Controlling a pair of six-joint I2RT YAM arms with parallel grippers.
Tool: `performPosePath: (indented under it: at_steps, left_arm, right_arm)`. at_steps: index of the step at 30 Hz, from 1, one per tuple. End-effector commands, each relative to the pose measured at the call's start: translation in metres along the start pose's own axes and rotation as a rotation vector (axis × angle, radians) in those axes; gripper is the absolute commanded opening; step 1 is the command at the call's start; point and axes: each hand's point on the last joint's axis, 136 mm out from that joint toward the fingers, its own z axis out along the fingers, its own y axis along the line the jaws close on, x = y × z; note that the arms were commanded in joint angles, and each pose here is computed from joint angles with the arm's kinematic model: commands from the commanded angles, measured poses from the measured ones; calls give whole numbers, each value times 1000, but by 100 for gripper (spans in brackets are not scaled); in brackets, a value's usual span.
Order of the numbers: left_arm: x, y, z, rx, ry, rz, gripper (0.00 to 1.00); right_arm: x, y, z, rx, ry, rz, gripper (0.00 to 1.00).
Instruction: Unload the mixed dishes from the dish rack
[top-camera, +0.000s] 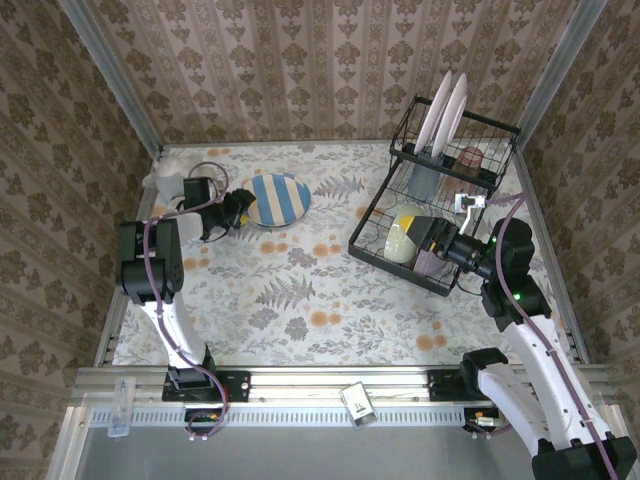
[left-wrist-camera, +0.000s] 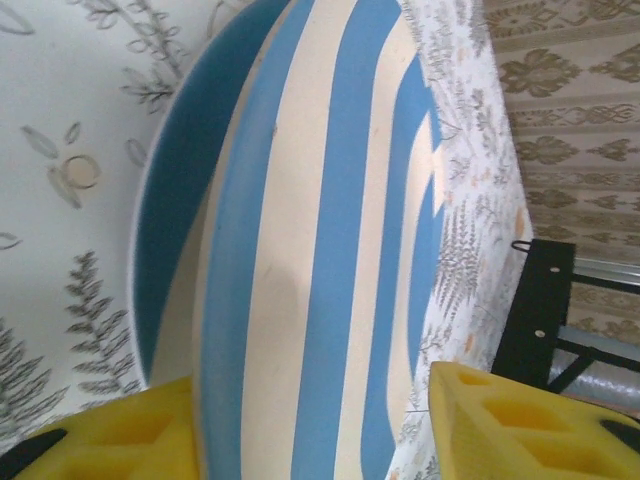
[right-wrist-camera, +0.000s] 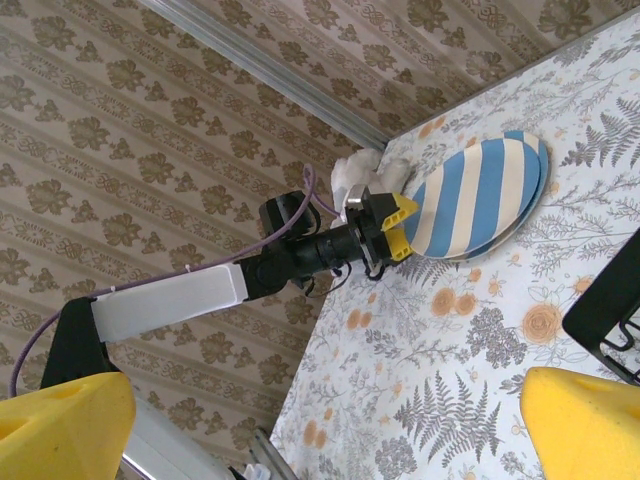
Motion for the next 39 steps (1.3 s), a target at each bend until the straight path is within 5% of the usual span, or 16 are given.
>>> performPosePath:
  at_steps: [1,16,29,36,39]
  left_arm:
    - [-9,-11,-16,-48,-23,53,56]
    - [-10,-4,-19,-210,0,86,79]
    - [-11,-14,-1,-162,18,73,80]
    - [-7,-59,-30,-148,-21,228,84]
    - [-2,-85,-53,-119,-58,300,99]
  right_arm:
    - [2,2,-3,-11,4,-15,100]
    - [7,-3,-6,28,10,-27,100]
    - [5,0,-9,44,10,-51,100]
    - [-12,11,-17,112,-23,-160,100]
    - [-21,14,-19,150,-30,-197,100]
